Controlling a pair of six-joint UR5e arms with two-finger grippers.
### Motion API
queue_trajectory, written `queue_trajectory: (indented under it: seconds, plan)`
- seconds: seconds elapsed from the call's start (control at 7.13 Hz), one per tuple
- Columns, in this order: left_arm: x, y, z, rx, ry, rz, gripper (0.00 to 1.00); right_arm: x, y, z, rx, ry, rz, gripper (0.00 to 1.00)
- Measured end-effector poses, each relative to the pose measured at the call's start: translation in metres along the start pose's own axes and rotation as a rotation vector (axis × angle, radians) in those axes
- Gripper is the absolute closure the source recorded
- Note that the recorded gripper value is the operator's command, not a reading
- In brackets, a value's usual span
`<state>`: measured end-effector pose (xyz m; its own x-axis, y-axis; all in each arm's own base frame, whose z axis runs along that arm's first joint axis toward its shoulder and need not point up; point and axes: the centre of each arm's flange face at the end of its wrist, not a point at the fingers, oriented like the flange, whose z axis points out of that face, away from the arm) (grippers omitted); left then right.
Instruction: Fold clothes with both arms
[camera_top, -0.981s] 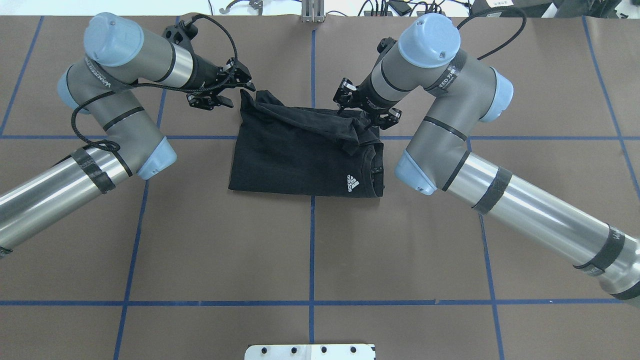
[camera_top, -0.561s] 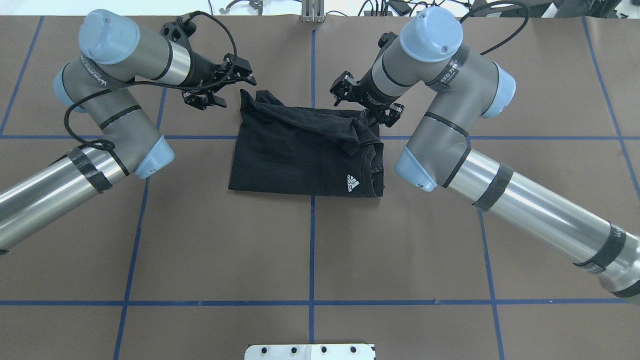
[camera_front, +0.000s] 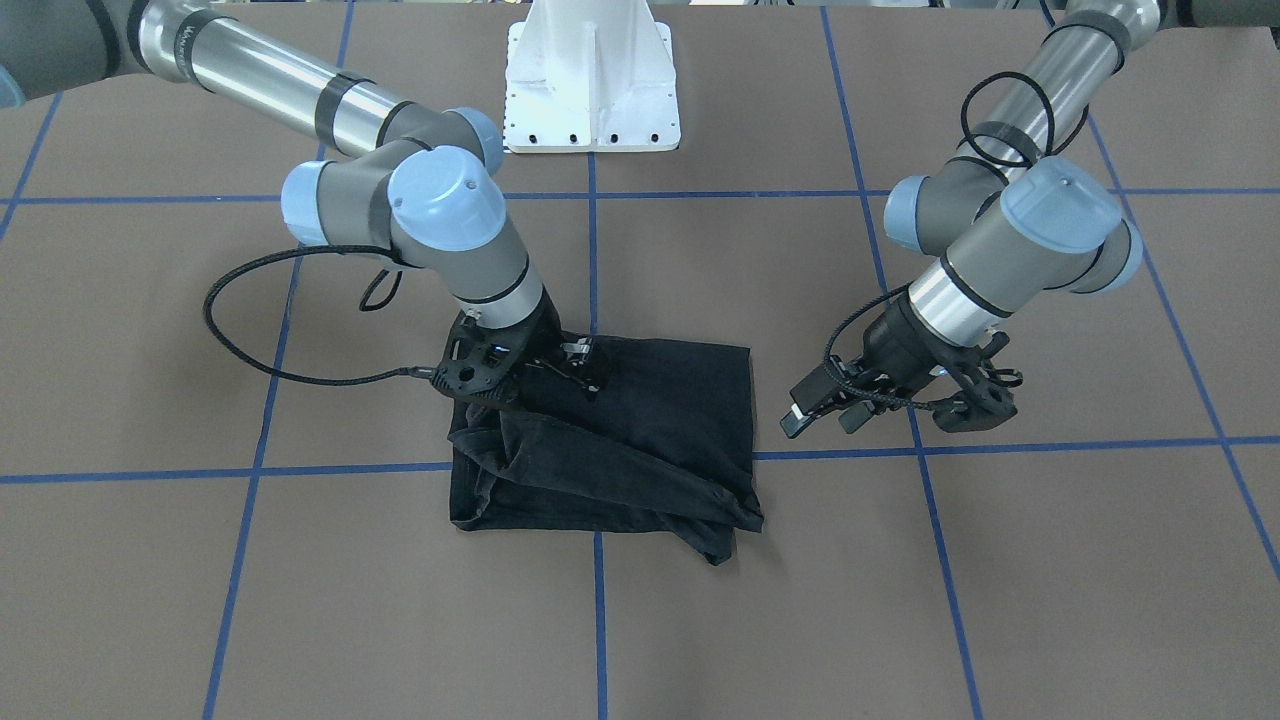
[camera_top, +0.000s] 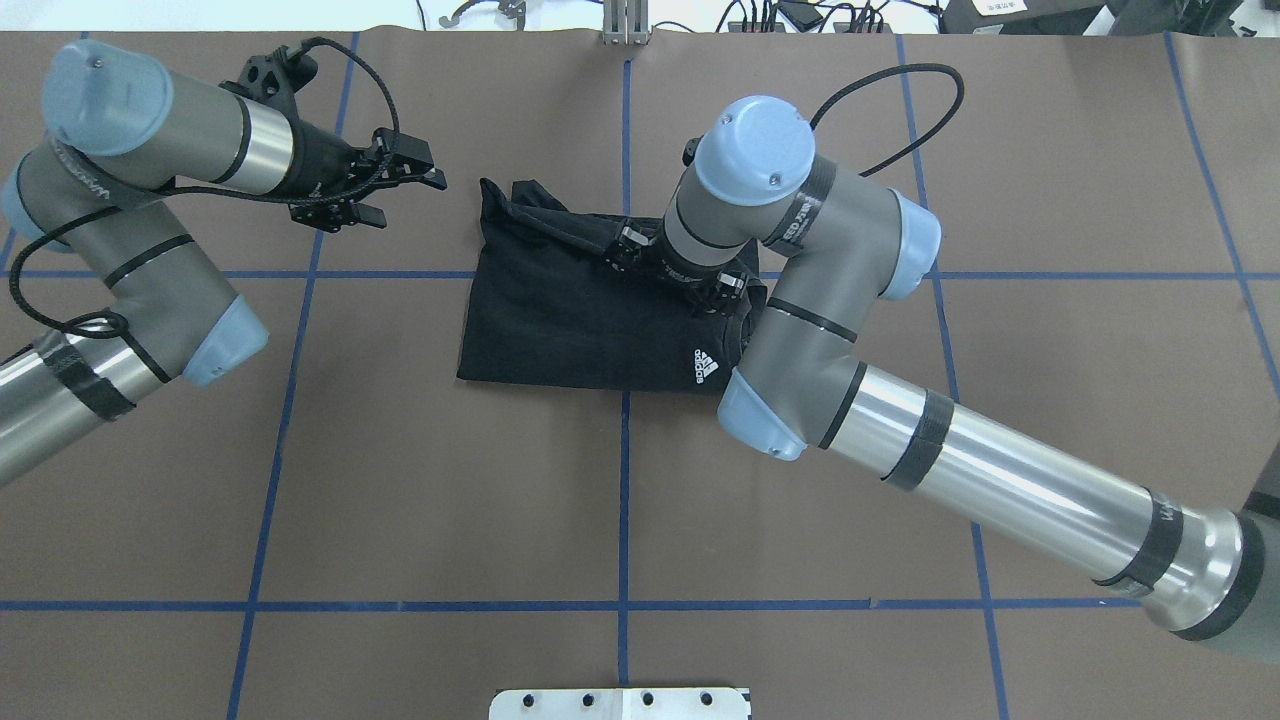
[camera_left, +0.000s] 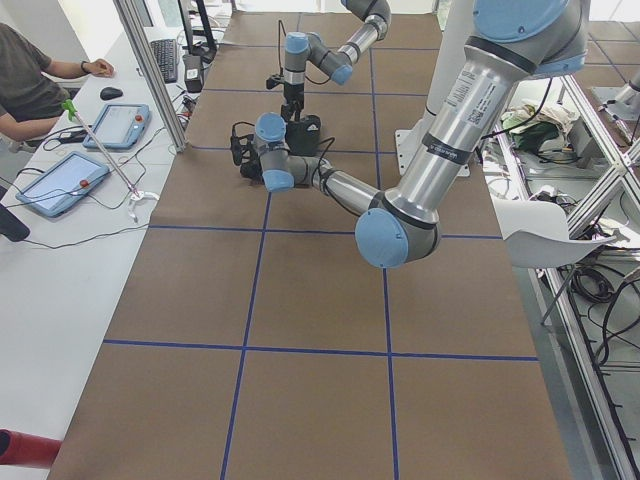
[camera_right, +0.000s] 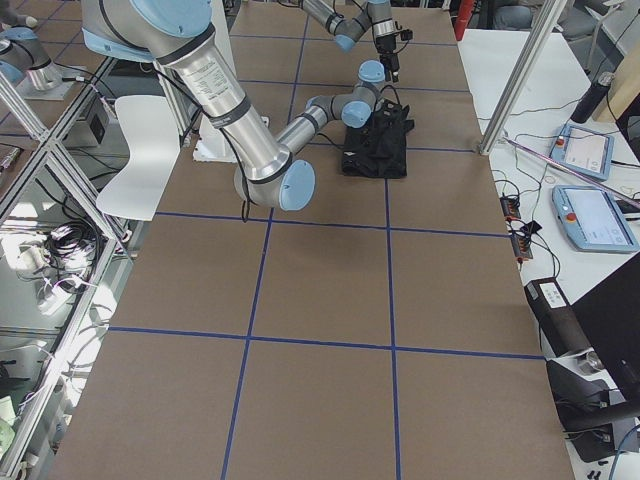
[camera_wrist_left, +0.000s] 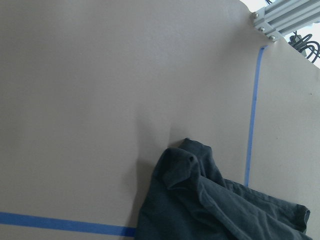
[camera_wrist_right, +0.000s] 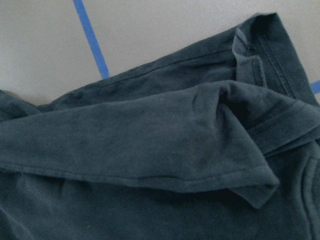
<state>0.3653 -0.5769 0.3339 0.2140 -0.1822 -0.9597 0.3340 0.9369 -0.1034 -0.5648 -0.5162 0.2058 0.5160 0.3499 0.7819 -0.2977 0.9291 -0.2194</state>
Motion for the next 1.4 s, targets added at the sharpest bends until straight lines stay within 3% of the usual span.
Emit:
queue_trajectory:
  seconds: [0.42, 0.56, 0.7, 0.84, 1.12, 1.4]
  plan:
    - [-0.024, 0.003, -0.028, 0.005, 0.001, 0.004, 0.0, -0.023, 0.029, 0.021, 0.062, 0.113, -0.158, 0.01]
    - [-0.029, 0.005, -0.035, 0.008, 0.002, 0.004, 0.0, -0.028, 0.027, 0.027, 0.072, 0.142, -0.203, 0.34]
    - [-0.031, 0.006, -0.039, 0.009, 0.004, 0.004, 0.0, -0.034, 0.024, 0.033, 0.079, 0.162, -0.229, 0.88]
    - [-0.031, 0.007, -0.04, 0.009, 0.004, 0.004, 0.0, -0.041, 0.022, 0.038, 0.081, 0.177, -0.251, 1.0]
    - [-0.032, 0.007, -0.041, 0.009, 0.004, 0.004, 0.0, -0.044, 0.015, 0.042, 0.081, 0.192, -0.298, 1.0]
    - [-0.032, 0.007, -0.041, 0.01, 0.004, 0.004, 0.0, -0.04, -0.014, 0.036, 0.101, 0.205, -0.315, 1.0]
